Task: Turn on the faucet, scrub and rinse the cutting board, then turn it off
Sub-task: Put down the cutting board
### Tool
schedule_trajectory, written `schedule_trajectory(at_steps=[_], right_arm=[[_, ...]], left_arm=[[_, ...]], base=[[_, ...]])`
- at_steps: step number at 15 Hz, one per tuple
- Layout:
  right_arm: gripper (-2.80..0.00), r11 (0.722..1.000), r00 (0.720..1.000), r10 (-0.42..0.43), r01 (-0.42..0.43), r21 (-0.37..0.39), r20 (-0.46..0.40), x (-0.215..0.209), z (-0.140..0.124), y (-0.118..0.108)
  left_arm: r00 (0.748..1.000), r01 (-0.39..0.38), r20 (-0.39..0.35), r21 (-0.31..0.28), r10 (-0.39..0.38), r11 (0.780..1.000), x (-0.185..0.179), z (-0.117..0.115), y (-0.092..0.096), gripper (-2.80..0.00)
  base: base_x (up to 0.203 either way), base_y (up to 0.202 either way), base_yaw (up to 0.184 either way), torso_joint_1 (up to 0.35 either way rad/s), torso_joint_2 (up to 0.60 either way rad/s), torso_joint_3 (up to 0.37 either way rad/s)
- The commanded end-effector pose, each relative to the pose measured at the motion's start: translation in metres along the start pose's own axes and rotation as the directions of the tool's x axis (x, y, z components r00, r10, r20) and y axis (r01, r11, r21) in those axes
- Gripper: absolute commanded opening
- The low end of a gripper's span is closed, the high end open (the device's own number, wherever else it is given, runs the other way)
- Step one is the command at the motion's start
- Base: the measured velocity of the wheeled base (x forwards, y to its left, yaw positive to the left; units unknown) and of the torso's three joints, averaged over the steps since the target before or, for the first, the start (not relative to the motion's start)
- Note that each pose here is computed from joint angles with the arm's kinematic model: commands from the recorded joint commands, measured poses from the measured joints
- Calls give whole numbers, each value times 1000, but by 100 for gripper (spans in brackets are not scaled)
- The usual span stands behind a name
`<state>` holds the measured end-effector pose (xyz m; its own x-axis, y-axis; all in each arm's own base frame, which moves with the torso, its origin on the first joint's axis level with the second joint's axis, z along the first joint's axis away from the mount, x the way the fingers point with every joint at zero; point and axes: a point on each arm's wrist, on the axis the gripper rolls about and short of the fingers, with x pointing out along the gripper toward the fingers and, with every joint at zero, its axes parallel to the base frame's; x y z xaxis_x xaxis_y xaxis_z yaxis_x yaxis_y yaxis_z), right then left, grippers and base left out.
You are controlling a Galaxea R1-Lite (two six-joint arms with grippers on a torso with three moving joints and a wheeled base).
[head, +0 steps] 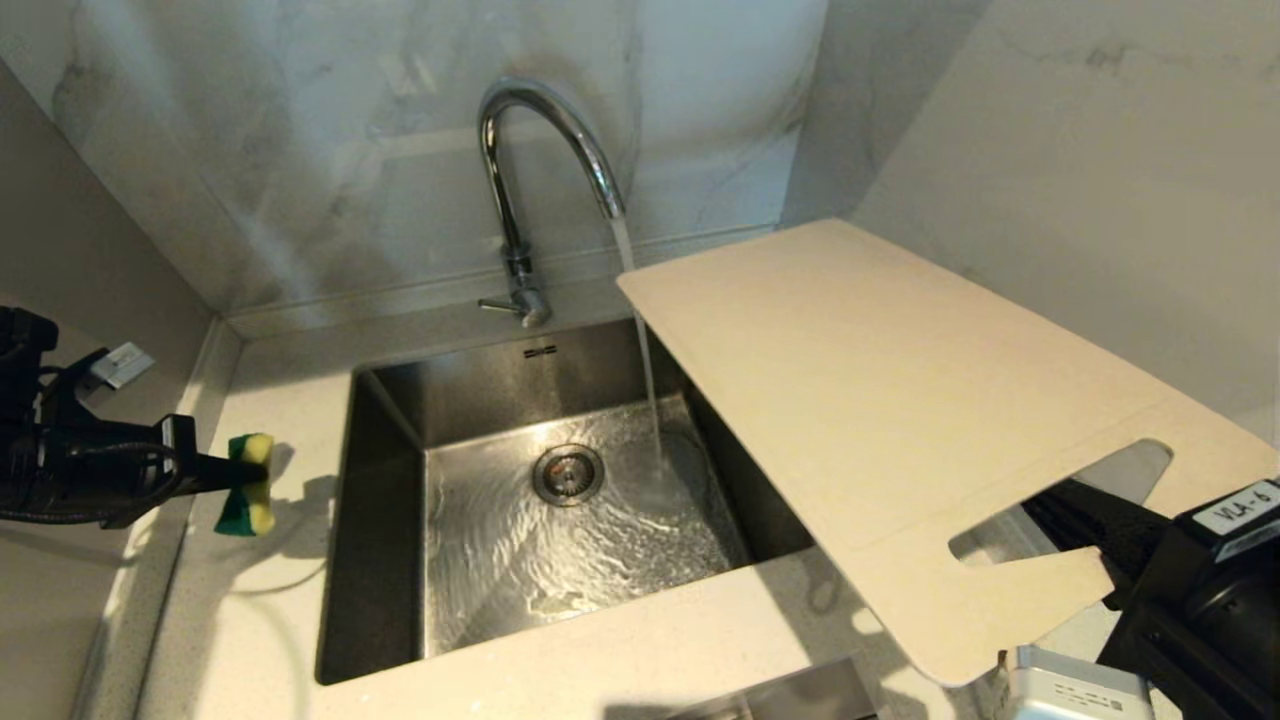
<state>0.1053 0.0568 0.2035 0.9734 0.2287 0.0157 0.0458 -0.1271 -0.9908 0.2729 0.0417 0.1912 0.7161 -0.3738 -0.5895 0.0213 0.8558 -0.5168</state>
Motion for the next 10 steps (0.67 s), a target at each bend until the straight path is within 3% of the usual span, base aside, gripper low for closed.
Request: schedule_trajectory(at_steps=[1, 6, 10], right_arm=[[-280, 999, 999, 43, -43, -14, 4, 6, 3, 8], [-280, 994, 993, 100, -97, 40, -64, 11, 5, 20], [-280, 988, 987, 146, -143, 53, -67, 11, 6, 31]], left_arm=[[1000, 0, -8, -7, 0, 1000, 3, 0, 2, -280], [1000, -9, -23, -16, 8, 1000, 9, -1, 6, -280], [999, -13, -37, -28, 12, 1000, 14, -1, 9, -280]], base=[[0, 0, 0, 0, 0, 0], [0, 0, 0, 0, 0, 0], [0, 0, 0, 0, 0, 0]])
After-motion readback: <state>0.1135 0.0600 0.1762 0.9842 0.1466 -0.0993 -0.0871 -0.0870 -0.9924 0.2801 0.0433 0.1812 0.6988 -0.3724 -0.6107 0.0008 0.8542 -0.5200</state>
